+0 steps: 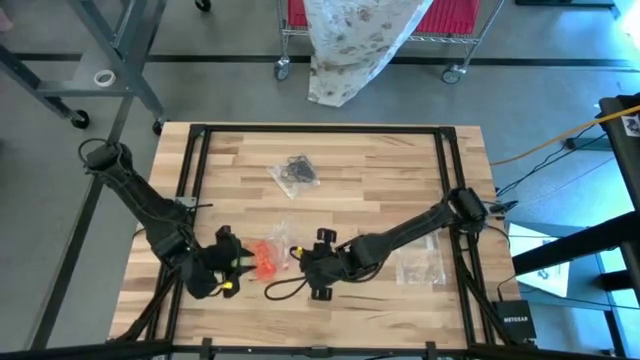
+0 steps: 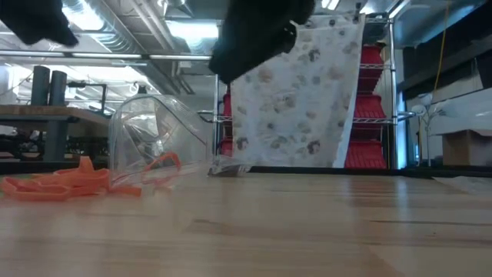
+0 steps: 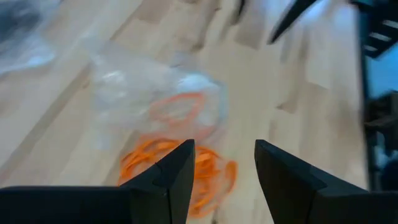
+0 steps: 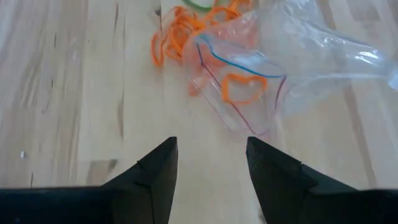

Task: Sort rubber bands
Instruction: Put the orange rubber band into the transparent zip bag

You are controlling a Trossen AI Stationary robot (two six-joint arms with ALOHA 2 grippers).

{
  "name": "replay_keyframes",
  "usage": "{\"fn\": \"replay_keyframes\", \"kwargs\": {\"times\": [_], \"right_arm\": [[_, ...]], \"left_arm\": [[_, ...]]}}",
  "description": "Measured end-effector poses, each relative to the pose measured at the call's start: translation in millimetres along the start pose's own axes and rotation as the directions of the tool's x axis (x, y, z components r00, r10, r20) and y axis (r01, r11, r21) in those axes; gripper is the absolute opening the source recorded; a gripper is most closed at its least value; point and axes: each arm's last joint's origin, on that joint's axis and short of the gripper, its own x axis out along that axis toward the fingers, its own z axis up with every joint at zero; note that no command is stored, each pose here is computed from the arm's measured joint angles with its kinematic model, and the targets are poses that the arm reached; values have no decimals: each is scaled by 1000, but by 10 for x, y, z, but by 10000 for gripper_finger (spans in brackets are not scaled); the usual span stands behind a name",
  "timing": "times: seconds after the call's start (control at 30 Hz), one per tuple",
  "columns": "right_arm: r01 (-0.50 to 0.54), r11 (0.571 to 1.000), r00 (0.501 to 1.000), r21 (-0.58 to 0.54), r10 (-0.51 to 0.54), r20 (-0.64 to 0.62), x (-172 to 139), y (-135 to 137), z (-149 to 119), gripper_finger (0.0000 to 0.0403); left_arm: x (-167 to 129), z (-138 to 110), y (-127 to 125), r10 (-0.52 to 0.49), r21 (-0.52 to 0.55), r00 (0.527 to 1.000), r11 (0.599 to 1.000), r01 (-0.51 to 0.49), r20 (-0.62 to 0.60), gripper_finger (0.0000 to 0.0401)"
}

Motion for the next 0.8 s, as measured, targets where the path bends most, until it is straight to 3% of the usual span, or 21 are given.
{"fn": "replay_keyframes", "kwargs": {"times": [0.33,0.57,0.8], "right_arm": [[68,997,996,-36,-70,-58,145,-420,80,184],[157,988,986,-6,-157,-52,439,-847,-12,184],[106,993,994,54,-108,22,615,-1015,-62,184]], "left_arm": [[267,-28,330,174,-77,983,981,-178,-52,159],[506,-105,508,136,-73,985,987,-144,-101,159],[662,-219,667,129,-32,989,991,-132,-76,159]]}}
